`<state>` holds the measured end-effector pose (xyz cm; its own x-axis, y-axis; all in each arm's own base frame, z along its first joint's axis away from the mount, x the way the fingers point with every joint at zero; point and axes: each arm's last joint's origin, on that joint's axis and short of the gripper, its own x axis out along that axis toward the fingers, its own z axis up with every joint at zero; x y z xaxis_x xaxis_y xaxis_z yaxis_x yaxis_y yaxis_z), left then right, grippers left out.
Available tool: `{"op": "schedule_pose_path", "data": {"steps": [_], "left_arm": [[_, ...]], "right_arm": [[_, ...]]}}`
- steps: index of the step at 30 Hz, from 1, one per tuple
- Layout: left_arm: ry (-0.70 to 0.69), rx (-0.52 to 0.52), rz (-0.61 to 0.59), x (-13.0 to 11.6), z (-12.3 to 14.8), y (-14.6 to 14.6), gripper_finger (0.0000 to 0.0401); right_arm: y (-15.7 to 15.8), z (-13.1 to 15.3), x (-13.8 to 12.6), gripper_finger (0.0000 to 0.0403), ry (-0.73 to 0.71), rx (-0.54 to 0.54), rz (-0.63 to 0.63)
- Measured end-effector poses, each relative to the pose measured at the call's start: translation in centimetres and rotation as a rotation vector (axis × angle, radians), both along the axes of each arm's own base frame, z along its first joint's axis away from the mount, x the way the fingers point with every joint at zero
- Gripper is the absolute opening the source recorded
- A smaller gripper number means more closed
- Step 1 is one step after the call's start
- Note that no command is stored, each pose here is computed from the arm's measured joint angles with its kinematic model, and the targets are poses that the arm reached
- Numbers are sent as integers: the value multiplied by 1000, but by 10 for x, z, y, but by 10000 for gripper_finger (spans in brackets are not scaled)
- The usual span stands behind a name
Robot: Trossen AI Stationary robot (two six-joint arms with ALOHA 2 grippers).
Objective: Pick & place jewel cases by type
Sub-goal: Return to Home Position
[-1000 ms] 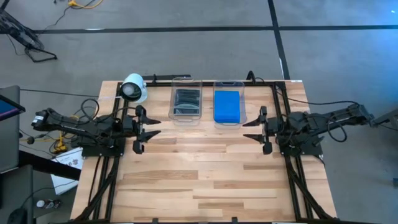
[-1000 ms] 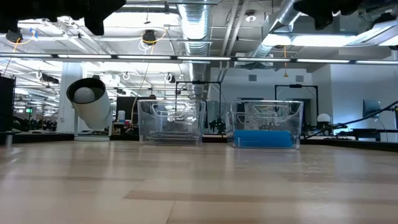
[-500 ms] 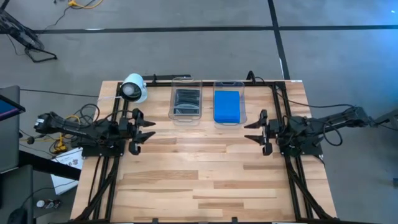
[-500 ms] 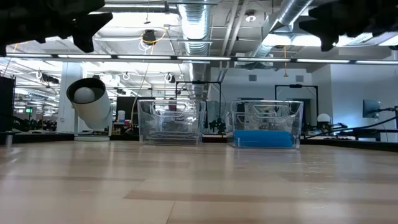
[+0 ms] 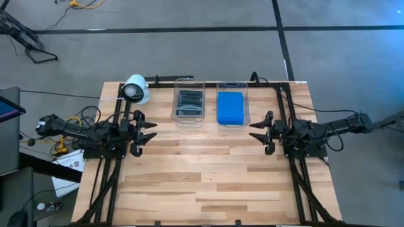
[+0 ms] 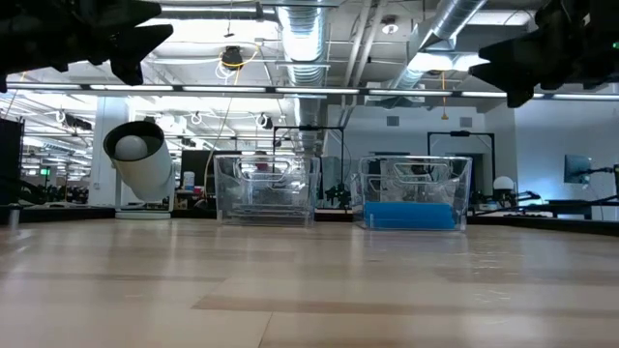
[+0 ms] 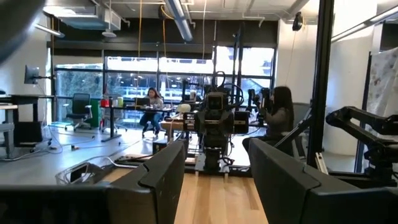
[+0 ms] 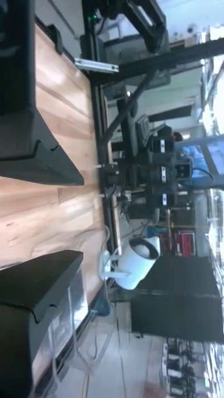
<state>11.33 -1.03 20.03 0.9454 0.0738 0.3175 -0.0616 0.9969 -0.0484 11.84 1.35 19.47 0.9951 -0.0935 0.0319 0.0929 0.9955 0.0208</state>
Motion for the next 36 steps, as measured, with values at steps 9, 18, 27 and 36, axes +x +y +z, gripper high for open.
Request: {"op": "schedule_pose_path", "data": {"steps": [9, 18, 27, 36], "left_arm": [[61, 19, 6, 2, -6, 0, 174], [81, 25, 41, 2, -8, 1, 174], [-23, 89, 8, -10, 2, 1, 174], [54, 56, 23, -20, -8, 3, 174]], "right_arm": [[-7, -22, -8, 173, -19, 21, 35], [-9, -23, -11, 173, -11, -8, 18], [-14, -31, -15, 173, 56, 41, -29], [-14, -27, -20, 173, 10, 3, -24]]}}
